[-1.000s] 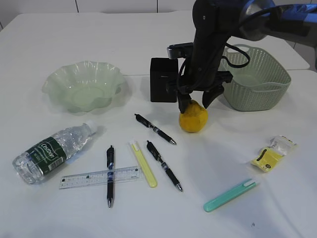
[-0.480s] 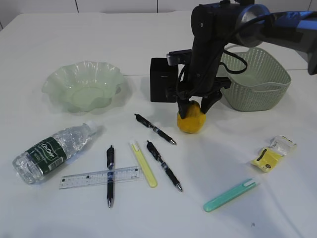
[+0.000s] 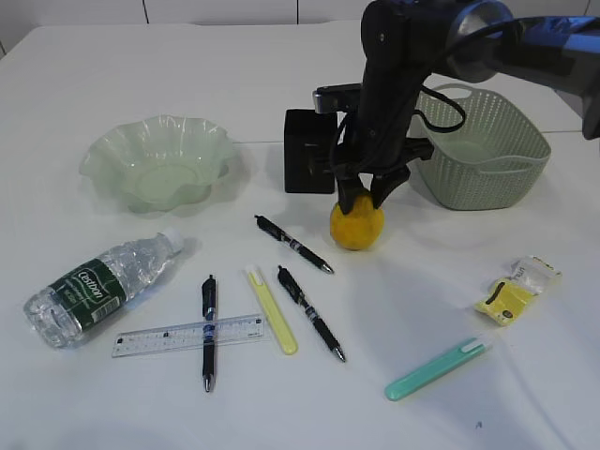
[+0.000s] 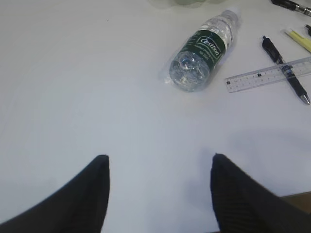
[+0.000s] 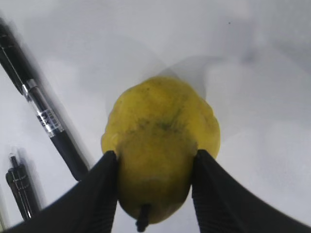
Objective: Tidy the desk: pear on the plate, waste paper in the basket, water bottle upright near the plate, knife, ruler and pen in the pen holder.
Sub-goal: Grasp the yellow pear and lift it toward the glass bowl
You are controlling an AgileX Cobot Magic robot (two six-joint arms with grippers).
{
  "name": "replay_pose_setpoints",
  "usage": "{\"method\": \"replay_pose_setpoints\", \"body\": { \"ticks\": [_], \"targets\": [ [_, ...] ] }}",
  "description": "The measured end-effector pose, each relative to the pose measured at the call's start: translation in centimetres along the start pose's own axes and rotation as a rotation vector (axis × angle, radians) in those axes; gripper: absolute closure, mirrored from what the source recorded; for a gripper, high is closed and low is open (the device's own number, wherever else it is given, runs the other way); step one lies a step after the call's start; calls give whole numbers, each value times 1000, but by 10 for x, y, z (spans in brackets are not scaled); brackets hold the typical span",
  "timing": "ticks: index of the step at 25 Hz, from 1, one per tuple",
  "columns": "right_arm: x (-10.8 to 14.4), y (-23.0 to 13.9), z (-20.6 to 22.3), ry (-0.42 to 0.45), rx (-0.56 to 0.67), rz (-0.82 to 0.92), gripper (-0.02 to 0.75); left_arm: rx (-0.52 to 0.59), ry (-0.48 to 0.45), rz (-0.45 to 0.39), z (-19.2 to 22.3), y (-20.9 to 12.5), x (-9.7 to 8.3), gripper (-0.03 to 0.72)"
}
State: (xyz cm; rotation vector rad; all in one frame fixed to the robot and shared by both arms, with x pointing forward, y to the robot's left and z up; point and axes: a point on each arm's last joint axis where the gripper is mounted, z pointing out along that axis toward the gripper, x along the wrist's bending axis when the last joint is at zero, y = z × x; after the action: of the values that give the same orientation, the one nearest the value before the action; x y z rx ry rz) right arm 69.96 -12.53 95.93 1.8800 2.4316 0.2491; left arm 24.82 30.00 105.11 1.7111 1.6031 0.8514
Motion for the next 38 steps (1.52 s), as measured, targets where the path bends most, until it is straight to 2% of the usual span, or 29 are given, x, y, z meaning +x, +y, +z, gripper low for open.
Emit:
{"method": "replay_pose_setpoints", "body": {
  "ticks": [5,12,19,38],
  "targets": [
    [0,0,0,4,-2,1,416,0,0,0,0,0,0,239],
    [0,0,0,4,0,1,418,0,0,0,0,0,0,251],
    [20,-2,1,18,3,-33,419,0,0,0,0,0,0,263],
    [21,1,-14,29,-37,-33,421,0,0,0,0,0,0,290]
  ]
}}
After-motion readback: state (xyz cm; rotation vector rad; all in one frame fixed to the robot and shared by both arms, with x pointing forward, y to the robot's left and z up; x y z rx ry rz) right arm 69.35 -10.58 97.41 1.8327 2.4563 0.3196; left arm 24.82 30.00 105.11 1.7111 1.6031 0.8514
